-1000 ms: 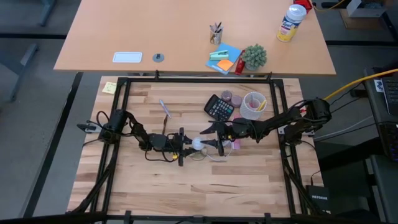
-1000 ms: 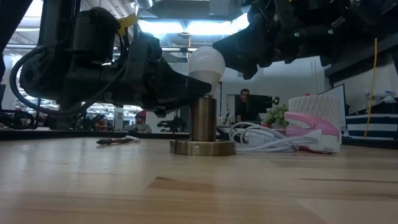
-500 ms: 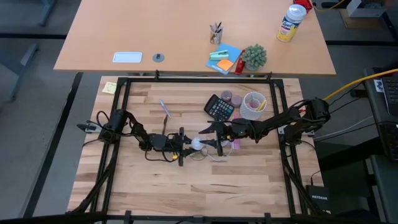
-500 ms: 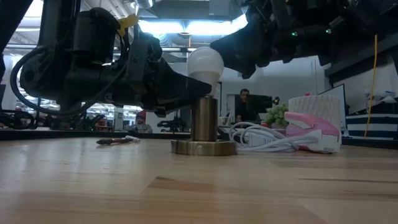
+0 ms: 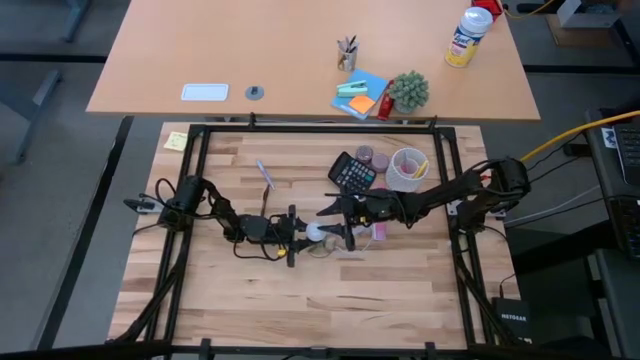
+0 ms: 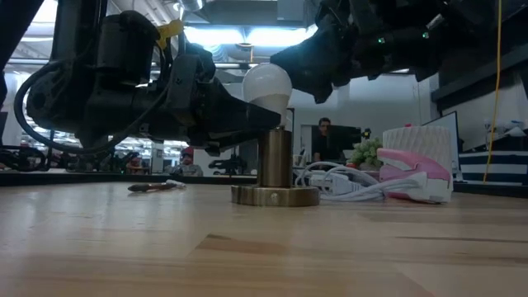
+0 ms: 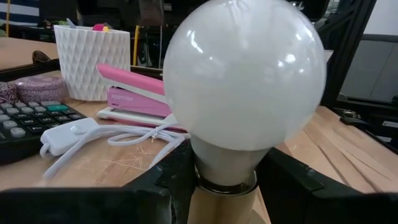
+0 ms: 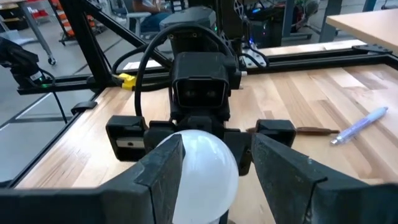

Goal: Screw lightbulb
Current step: Insert the lightbulb into the gold lamp

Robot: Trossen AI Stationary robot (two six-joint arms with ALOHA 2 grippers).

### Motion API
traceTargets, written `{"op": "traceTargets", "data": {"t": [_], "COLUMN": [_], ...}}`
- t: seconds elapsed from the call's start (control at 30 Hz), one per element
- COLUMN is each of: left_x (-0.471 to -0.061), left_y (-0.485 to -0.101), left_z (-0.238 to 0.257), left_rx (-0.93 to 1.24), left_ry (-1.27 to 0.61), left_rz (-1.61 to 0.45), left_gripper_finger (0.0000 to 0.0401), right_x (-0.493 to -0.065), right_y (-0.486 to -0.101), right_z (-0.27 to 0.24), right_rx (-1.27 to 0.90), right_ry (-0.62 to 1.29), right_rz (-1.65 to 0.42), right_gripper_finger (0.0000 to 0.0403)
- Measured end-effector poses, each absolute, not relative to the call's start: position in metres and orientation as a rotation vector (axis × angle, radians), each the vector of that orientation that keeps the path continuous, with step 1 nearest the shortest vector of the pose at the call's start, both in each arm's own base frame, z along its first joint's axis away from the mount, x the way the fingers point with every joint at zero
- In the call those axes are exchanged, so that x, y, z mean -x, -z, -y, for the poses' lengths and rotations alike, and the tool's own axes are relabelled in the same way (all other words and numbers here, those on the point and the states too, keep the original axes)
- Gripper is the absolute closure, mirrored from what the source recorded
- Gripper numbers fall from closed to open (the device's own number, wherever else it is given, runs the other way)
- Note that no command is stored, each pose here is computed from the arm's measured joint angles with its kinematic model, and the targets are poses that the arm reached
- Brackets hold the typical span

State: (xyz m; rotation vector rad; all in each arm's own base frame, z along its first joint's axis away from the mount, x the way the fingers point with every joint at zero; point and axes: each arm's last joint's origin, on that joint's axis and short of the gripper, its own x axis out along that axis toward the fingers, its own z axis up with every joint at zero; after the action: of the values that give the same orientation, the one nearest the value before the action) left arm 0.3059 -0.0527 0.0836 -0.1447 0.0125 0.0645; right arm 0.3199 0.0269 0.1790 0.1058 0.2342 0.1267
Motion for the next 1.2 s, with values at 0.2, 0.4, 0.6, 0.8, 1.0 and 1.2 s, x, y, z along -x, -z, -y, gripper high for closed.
{"op": "traceTargets", "data": {"t": [0.2,0.4,0.6,0.8,1.0,1.2], "left_x": [-0.3059,-0.3057,-0.3057,-0.3061,-0.3059,-0.3054], "left_y": [-0.0837,-0.0838,-0.0839,-0.0848,-0.0847,-0.0847], "left_z": [0.0527,0.0538,0.0538,0.0532,0.0539,0.0556], "left_rx": [0.146,0.148,0.202,0.270,0.240,0.188], "left_ry": [-0.065,-0.063,-0.065,-0.060,-0.057,-0.055], "left_rz": [-0.011,-0.011,-0.008,-0.001,-0.003,-0.005], "left_gripper_finger": [0.0257,0.0257,0.0251,0.0207,0.0177,0.0180], "right_x": [-0.3178,-0.3167,-0.3167,-0.3167,-0.3166,-0.3153], "right_y": [-0.1791,-0.1755,-0.1754,-0.1748,-0.1746,-0.1758], "right_z": [-0.0266,-0.0265,-0.0262,-0.0264,-0.0264,-0.0268], "right_rx": [-0.097,-0.096,-0.098,-0.098,-0.098,-0.103], "right_ry": [-0.113,-0.109,-0.105,-0.108,-0.108,-0.123], "right_rz": [-0.260,-0.302,-0.302,-0.303,-0.304,-0.312], "right_gripper_finger": [0.0205,0.0205,0.0205,0.0205,0.0205,0.0205]}}
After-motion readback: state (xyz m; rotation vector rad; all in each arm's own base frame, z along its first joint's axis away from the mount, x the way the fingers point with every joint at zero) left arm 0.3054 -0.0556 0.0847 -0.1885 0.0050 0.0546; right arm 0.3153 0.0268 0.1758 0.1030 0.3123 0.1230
